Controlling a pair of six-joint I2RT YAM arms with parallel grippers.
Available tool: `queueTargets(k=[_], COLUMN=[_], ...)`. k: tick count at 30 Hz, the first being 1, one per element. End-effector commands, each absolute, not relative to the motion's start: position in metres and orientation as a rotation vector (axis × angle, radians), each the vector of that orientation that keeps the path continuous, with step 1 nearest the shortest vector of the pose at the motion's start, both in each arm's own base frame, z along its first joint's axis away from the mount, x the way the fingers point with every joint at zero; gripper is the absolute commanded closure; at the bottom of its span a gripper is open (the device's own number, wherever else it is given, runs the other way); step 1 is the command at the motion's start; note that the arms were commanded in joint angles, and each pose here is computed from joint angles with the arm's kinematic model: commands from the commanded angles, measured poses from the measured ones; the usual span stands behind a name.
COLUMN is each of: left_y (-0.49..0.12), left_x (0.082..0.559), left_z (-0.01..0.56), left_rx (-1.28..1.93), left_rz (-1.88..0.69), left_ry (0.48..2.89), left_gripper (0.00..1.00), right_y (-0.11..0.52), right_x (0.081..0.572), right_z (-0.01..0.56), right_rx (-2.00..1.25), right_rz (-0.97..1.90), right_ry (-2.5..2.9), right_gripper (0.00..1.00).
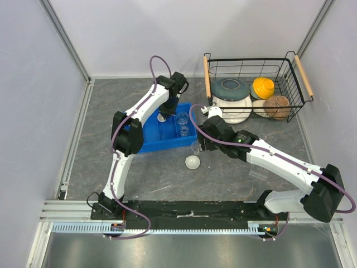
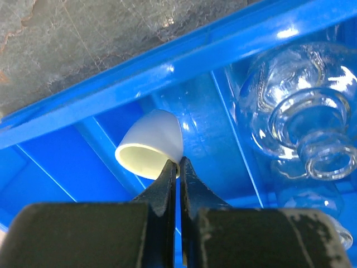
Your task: Organize the chemistry lab equipment
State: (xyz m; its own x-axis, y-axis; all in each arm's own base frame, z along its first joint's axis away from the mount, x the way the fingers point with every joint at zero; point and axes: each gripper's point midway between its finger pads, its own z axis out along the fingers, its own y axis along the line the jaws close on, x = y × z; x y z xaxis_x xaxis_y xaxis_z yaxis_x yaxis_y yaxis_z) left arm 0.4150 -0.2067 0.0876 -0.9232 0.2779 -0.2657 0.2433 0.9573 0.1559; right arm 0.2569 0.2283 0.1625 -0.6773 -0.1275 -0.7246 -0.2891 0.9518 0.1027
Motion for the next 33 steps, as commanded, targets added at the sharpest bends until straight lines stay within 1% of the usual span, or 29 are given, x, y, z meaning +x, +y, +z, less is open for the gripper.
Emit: queueTargets(k=[1,2,4,12,15,16,18,19,22,28,33], left_y=[-0.205,-0.207,-0.207,-0.206,-0.206,-0.205,-0.207,-0.207,-0.208,-0.209,-0.22], left_x=[0.421,0.421,0.422,0.422,0.423,0.423,0.425,0.426,0.43,0.431,0.429], left_z=[0.09,0.085,0.084,0.073,0.073,0.074,0.076,0.077,0.08,0.088,0.112], left_rx=[0.459,0.468,0.472,0.497,0.498,0.497,0.498,0.49,0.491,0.47,0.453], left_rz=[0.23,0.23,0.228,0.255,0.259,0.262,0.257,0.253,0.251,0.249,0.17], left_ry=[2.815,2.824,2.827,2.852,2.849,2.847,2.838,2.834,2.822,2.804,2.757], left_gripper=[0.95,0.91,0.89,0.84,0.78,0.74,0.7,0.66,0.62,0.61,0.61], right_y=[0.231,0.231,0.231,0.232,0.232,0.233,0.233,0.233,0.234,0.235,0.236], right_x=[0.261,0.261,0.261,0.261,0.262,0.262,0.262,0.262,0.262,0.262,0.262], right_z=[0.173,0.174,0.173,0.17,0.169,0.169,0.169,0.17,0.169,0.171,0.178], right_rx=[-0.275,-0.276,-0.277,-0.284,-0.285,-0.286,-0.287,-0.287,-0.29,-0.288,-0.301], right_rz=[0.3,0.301,0.297,0.296,0.299,0.3,0.301,0.304,0.308,0.318,0.324], right_ry=[2.279,2.276,2.278,2.282,2.284,2.284,2.283,2.282,2.284,2.283,2.276], right_gripper=[0.26,0.26,0.26,0.25,0.25,0.25,0.25,0.25,0.25,0.25,0.24])
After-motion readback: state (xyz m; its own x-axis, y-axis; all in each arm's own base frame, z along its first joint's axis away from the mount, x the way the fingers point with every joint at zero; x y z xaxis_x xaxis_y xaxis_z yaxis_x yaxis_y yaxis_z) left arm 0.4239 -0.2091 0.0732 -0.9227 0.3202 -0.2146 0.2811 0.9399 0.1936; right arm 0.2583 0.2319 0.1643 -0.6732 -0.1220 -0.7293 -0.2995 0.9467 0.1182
